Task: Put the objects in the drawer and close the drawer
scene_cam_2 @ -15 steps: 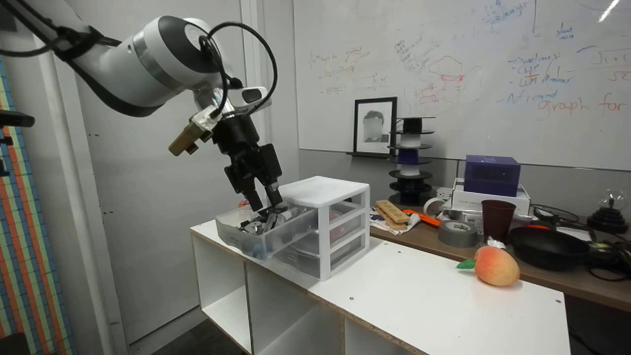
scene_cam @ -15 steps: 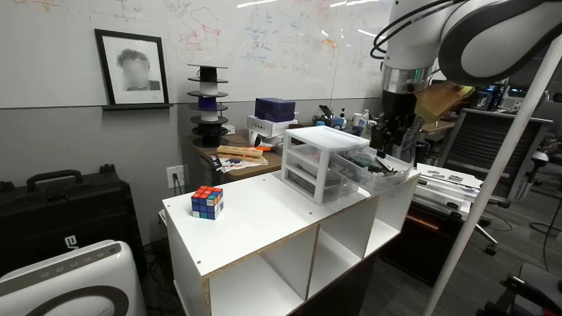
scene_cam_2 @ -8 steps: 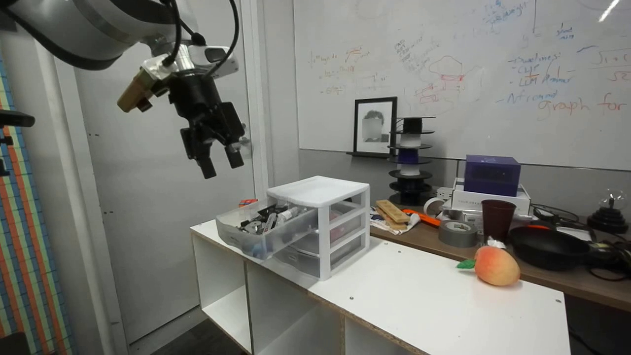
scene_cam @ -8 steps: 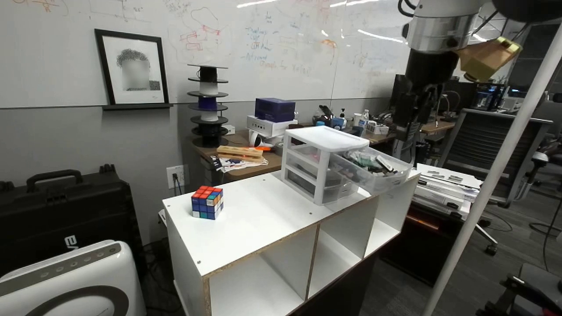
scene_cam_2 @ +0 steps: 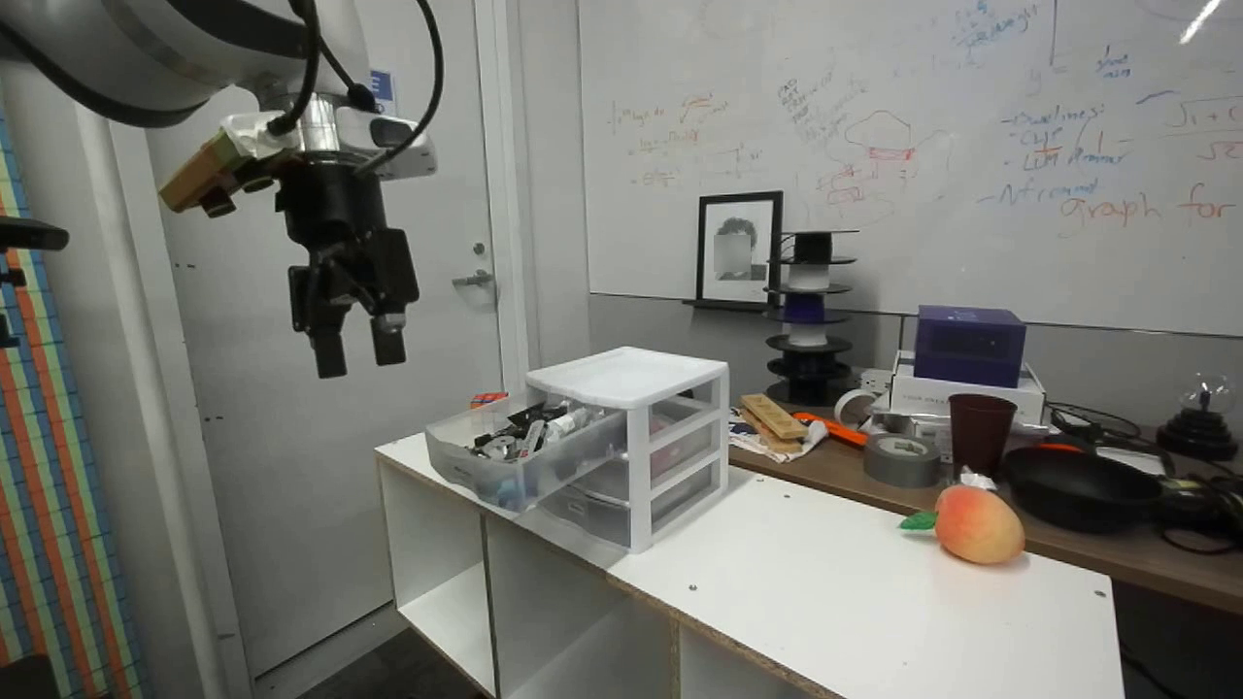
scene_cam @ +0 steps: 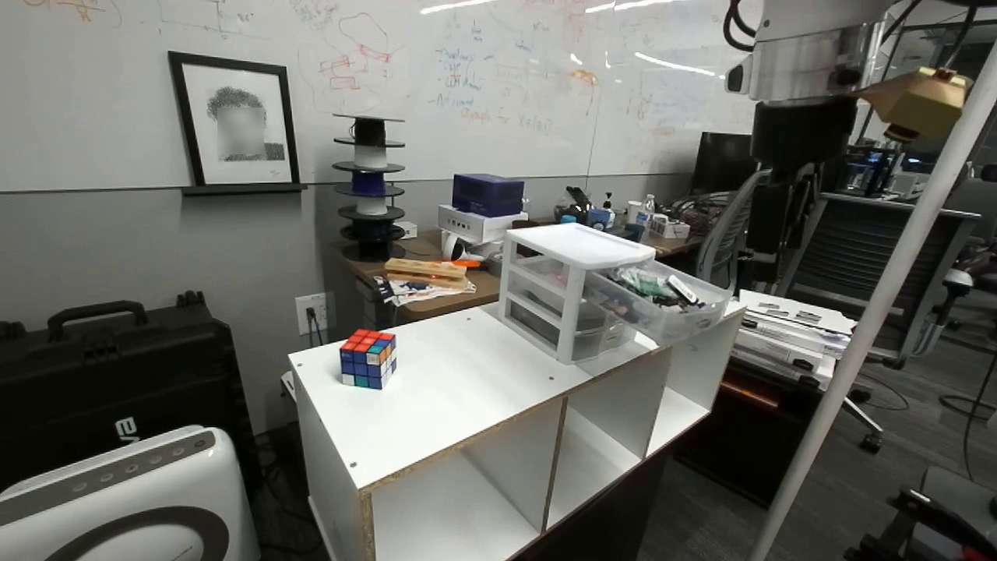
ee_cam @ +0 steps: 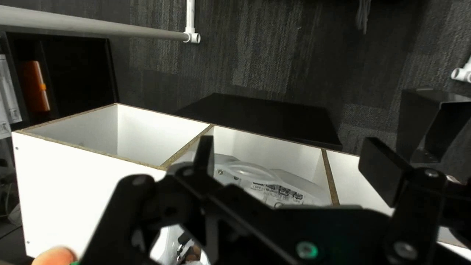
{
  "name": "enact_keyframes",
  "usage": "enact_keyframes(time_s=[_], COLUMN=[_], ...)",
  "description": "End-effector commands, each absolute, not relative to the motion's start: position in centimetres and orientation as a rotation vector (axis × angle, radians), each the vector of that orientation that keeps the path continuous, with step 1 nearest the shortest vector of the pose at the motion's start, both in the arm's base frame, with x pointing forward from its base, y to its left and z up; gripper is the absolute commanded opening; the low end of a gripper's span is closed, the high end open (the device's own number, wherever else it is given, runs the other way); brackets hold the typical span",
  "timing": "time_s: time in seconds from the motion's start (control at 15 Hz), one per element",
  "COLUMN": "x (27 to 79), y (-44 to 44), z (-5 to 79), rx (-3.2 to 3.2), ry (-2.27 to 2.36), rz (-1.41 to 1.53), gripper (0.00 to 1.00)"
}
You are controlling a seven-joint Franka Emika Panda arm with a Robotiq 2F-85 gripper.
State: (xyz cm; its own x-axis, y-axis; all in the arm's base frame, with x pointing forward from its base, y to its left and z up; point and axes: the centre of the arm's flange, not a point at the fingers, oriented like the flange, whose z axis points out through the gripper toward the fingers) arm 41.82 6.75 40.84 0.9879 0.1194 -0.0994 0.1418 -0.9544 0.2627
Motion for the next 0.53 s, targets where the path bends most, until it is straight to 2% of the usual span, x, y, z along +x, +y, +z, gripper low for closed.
enact_keyframes(time_s=[0.0, 0.33, 0.4, 0.47], x=[43.2, 44.8, 45.4, 46.0], y=[5.5, 5.0, 5.0, 5.2], z=[37.4, 32.2, 31.5, 31.0], rx=[2.917, 2.911, 2.909, 2.904], ry=[0.199, 0.152, 0.153, 0.165], rz=[-0.197, -0.292, -0.271, -0.221], gripper=[1.00, 1.00, 0.75, 0.74])
